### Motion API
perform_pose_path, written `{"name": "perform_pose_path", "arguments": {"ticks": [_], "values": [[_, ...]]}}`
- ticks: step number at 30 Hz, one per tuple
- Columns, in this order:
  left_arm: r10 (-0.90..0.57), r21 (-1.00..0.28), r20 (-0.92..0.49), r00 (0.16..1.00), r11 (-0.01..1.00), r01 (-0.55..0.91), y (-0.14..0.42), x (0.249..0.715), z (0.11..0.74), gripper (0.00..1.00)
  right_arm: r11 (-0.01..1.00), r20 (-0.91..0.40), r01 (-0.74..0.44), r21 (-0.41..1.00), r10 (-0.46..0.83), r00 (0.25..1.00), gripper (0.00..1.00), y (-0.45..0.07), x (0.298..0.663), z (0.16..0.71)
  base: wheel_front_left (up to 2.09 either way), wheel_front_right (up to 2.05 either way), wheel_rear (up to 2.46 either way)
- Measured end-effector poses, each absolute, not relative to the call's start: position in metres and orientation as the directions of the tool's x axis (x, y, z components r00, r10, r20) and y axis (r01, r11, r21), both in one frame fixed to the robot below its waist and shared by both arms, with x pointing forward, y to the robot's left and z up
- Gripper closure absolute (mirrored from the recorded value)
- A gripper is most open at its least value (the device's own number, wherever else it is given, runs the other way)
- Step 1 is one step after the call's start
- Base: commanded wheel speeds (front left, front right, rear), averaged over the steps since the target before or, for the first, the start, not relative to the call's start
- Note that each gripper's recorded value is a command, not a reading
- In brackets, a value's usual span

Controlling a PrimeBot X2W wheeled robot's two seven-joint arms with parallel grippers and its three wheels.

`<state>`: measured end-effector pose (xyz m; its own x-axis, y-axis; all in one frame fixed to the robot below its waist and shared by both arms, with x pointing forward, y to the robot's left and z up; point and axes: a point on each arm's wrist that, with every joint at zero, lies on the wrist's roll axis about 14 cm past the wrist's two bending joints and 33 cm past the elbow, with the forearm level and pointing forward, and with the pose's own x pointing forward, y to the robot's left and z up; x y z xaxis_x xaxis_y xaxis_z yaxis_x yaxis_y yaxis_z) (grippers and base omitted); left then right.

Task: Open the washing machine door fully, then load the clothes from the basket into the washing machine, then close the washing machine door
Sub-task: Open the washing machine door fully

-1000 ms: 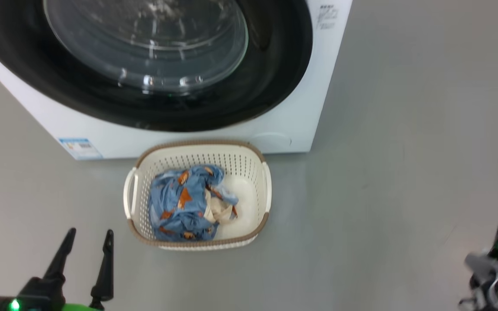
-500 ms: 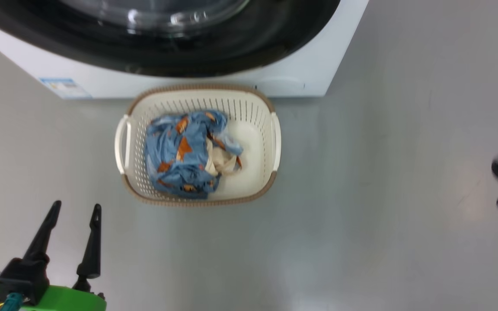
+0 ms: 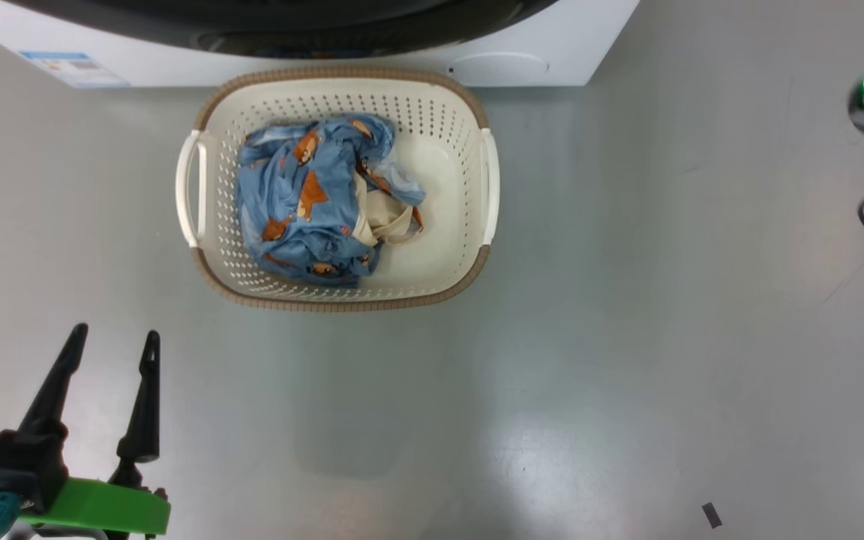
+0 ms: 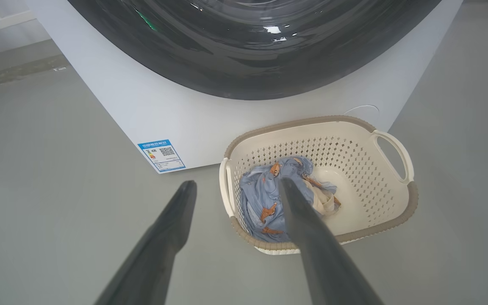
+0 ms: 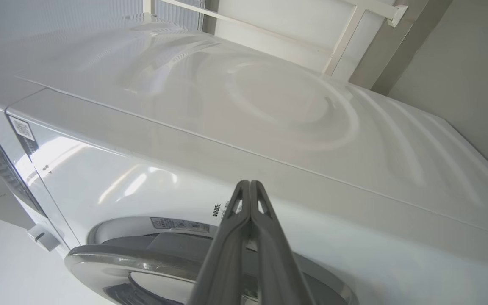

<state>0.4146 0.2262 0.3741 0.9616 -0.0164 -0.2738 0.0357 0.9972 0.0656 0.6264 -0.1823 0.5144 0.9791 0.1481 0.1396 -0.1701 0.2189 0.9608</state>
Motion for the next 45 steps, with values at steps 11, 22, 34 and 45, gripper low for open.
{"name": "perform_pose_path", "arguments": {"ticks": [11,22,34,45], "values": [[0.015,0.077,-0.289,0.957,0.997,0.008,0.236,0.407,0.373,0.0,0.207,0.172,-0.253,0.945,0.345,0.923,1.0,-0.12,0.64,0.527,0.0,0.0,0.0],[0.058,0.087,-0.322,0.945,0.996,-0.032,0.247,0.398,0.364,0.0,0.21,0.167,-0.28,0.937,0.435,0.885,1.0,-0.096,0.659,0.522,0.0,0.0,0.0],[0.092,0.093,-0.35,0.932,0.994,-0.063,0.255,0.394,0.354,0.0,0.188,0.157,-0.308,0.933,0.557,0.816,1.0,-0.06,0.672,0.515,0.0,0.0,0.0],[0.059,0.059,-0.378,0.924,0.997,-0.039,0.24,0.394,0.342,0.0,0.214,0.132,-0.314,0.925,0.594,0.794,1.0,-0.057,0.677,0.51,0.0,0.0,0.0]]}}
